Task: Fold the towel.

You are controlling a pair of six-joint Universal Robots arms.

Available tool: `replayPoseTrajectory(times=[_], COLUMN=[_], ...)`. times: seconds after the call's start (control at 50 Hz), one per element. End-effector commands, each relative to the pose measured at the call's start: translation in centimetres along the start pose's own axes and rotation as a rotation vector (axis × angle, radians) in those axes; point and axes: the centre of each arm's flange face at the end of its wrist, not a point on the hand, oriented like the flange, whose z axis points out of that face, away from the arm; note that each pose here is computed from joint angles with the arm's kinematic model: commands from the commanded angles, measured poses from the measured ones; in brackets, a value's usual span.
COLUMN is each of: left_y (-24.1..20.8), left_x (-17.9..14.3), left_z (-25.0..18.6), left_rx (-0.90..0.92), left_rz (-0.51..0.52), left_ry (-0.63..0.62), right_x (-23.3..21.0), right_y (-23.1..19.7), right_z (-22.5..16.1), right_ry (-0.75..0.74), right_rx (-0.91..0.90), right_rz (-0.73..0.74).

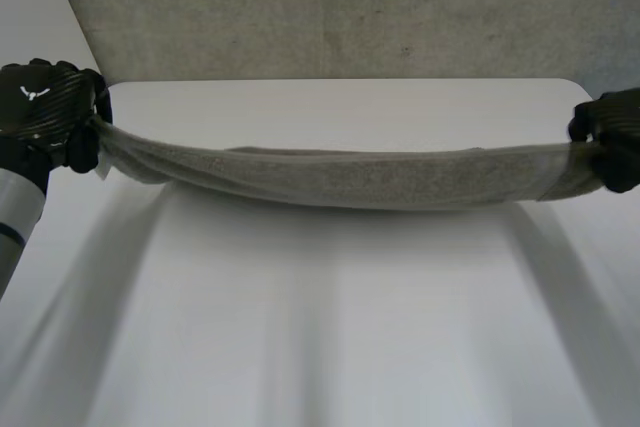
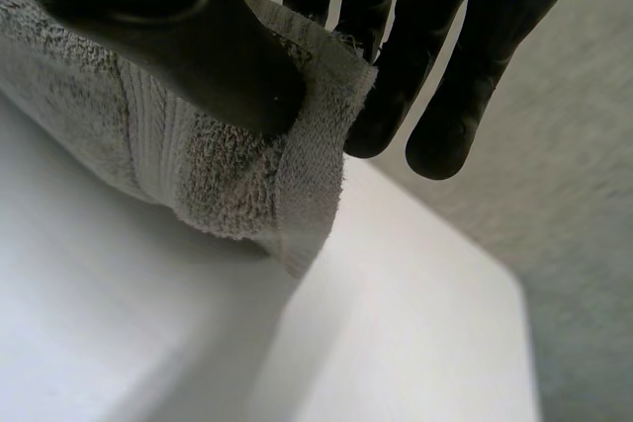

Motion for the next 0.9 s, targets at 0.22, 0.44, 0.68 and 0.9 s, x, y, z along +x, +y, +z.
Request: replayPoseTrajectory(times=[0.22,0.44,0.68,0.9], left_y=[1.9,7.6,11.0,12.8], left_x=[1.1,2.5,3.4,4.7], left_z=[-2.2,2.8,9.0,13.1], left_rx=[-0.088,-0.236,-0.237,-0.211], left_rz=[-0.015,-0.042,-0.034,-0.012], left_ry=[0.109,0.165,0.133,0.064], right_x=[0.1,-0.6,-2.2,-2.7], right_y=[-0.1,2.8,6.1,6.4], right_z=[-0.7,7.2,14.4,18.2], right_ry=[-0.024,-0.122,-0.068,0.033], right_rx=[0.047,-0.056,-0.08,0.099], right_rz=[-0.044,-0.034,-0.08,-0.14])
